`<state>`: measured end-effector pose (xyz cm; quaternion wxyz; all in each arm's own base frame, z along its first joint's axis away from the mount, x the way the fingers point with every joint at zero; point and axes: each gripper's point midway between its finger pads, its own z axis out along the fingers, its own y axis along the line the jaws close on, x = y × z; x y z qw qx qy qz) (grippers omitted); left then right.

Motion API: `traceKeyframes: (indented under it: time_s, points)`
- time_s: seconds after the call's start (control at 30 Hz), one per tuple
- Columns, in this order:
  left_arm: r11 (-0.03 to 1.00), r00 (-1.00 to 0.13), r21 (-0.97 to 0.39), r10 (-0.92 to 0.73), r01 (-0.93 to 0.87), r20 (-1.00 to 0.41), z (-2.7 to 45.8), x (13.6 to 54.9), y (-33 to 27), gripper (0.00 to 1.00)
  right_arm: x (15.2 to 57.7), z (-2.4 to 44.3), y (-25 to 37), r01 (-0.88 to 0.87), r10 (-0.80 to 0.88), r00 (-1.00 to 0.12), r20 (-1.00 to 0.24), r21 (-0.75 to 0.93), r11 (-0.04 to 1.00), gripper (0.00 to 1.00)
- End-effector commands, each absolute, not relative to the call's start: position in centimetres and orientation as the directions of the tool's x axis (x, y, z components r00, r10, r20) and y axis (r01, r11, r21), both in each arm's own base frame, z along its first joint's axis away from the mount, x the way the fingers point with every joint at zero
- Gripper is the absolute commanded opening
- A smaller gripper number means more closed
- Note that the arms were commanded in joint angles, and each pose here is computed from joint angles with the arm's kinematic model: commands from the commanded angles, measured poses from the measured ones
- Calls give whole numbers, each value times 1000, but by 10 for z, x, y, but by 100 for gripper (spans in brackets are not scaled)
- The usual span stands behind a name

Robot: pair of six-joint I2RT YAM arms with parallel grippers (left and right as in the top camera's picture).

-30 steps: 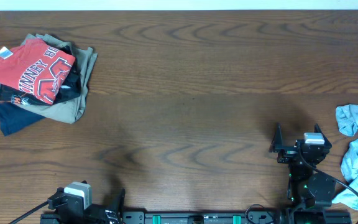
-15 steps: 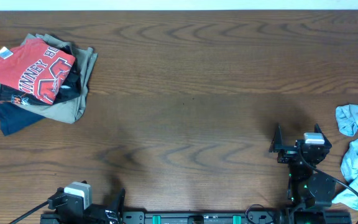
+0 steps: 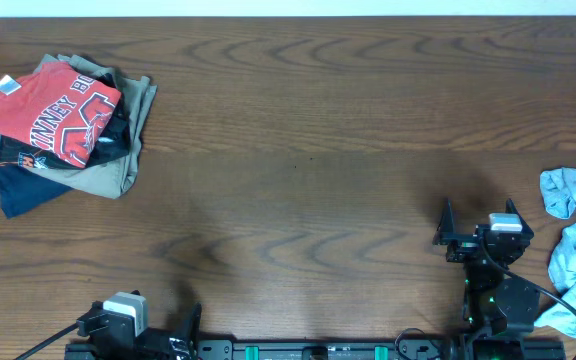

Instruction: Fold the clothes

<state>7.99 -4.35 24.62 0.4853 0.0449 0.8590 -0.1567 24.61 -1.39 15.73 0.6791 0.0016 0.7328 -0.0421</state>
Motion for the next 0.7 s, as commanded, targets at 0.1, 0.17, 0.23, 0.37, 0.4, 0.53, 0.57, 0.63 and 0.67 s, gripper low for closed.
traceKeyframes:
  time_s: [0.1,0.17,0.23,0.37,0.4,0.53,0.57,0.63,0.67]
  points:
    - [947,-524,-217,-65,235,-849,245,80,-44,98,246,157,-15,63,-38,-77,-996,-43,997,99]
    - [947,-524,-217,-65,235,-849,245,80,-44,98,246,157,-15,63,-38,-77,-996,-43,997,99]
    - [947,-524,-217,-65,235,-849,245,80,-44,98,246,157,-15,63,-38,-77,-996,-43,997,99]
    - [952,-522,-218,-77,213,-849,245,81,-42,98,246,157,-15,63,-38,-77,-996,-43,997,99]
    - [958,-519,-217,-92,185,-850,245,82,-39,98,246,157,-15,63,-38,-77,-996,-43,997,99]
    - [966,-505,-235,-151,106,-850,247,86,-36,98,246,157,-15,63,-38,-77,-996,-43,997,99]
    - [968,-496,-234,-163,86,-853,249,87,-34,98,246,157,-15,63,-38,-77,-996,-43,997,99]
    - [974,-469,-218,-165,61,-868,251,93,-30,98,246,157,-15,63,-38,-77,-996,-43,997,99]
    - [975,-449,-212,-164,59,-878,254,98,-29,98,246,157,-15,63,-38,-77,-996,-43,997,99]
